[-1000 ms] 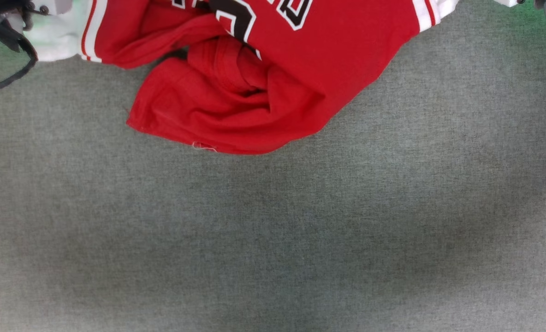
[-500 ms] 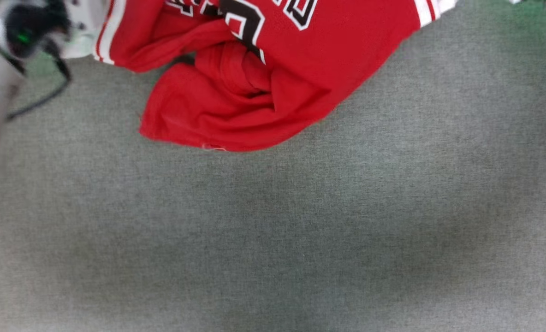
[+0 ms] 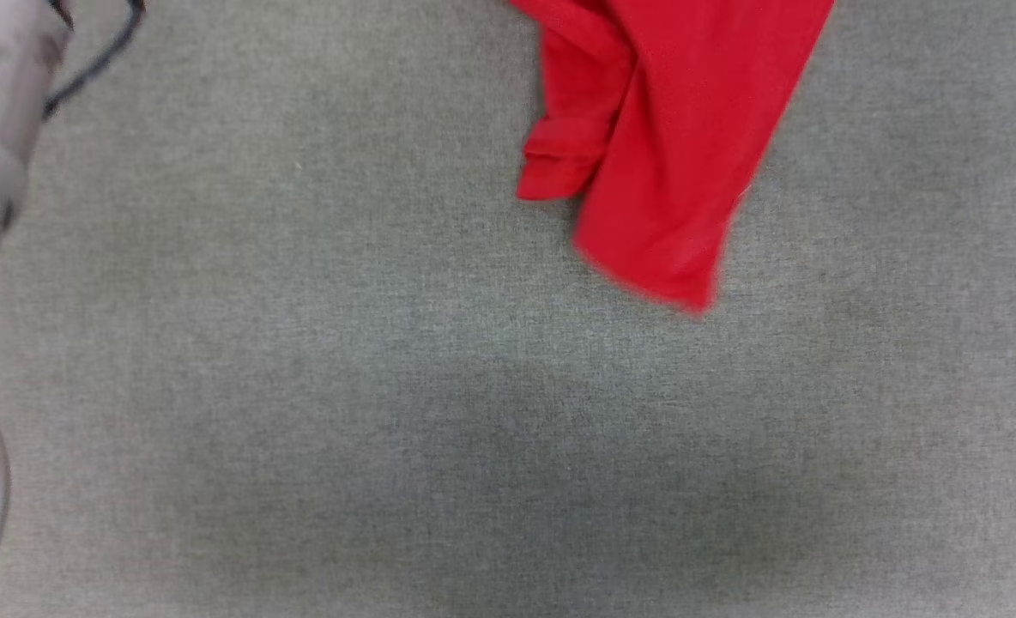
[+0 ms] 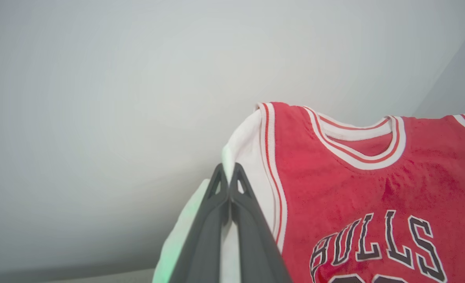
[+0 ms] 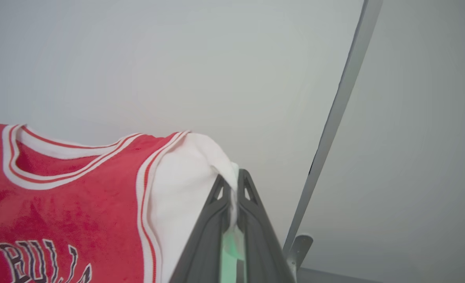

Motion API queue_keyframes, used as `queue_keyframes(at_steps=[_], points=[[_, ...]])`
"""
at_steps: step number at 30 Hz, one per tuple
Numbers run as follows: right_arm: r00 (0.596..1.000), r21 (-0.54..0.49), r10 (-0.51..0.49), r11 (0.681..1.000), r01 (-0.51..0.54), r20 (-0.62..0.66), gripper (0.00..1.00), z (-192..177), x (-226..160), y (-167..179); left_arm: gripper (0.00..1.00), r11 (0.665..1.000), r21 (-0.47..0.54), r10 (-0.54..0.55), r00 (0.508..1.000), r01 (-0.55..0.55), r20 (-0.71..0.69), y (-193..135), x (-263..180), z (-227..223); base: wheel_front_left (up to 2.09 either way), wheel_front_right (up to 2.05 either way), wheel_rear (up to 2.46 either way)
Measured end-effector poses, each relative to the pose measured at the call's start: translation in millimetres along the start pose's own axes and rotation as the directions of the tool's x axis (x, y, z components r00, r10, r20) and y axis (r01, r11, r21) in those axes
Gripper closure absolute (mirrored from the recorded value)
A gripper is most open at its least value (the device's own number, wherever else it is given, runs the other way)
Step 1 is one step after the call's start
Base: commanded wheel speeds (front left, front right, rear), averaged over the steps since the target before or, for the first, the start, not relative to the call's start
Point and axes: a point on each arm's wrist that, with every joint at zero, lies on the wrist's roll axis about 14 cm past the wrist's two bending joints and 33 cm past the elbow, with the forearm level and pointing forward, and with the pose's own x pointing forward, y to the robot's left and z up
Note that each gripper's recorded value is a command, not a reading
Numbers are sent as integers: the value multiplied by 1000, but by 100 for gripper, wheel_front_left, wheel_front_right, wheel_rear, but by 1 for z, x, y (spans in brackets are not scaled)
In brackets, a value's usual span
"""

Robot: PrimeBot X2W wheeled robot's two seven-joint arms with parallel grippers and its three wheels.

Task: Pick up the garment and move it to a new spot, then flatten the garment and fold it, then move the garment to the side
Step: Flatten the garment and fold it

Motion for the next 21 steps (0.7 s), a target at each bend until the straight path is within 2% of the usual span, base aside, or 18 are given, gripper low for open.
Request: queue_keyframes(at_steps=[5,7,9,11,15,21], points=[[984,24,-44,999,40,173,100,80,-2,-11,100,999,-11,44,972,-43,229,-4,2,92,0,0,0],[977,19,-47,999,44,209,100,101,-5,-12,100,997,-35,71,946,-63,317,-4,-2,134,0,0,0],[970,16,-49,999,47,238,100,116,-8,-12,100,998,-8,60,907,-62,417,-8,-9,181,0,0,0],[963,16,-53,999,51,263,100,129,-11,-13,100,999,-10,47,878,-48,476,-14,-16,204,0,0,0],[963,13,-57,998,56,262,100,131,-19,-14,100,999,-26,42,892,-34,451,-17,-21,184,0,0,0],[984,-16,21,1000,-18,177,100,82,-29,9,100,993,-114,62,929,-21,365,-10,-32,132,0,0,0]])
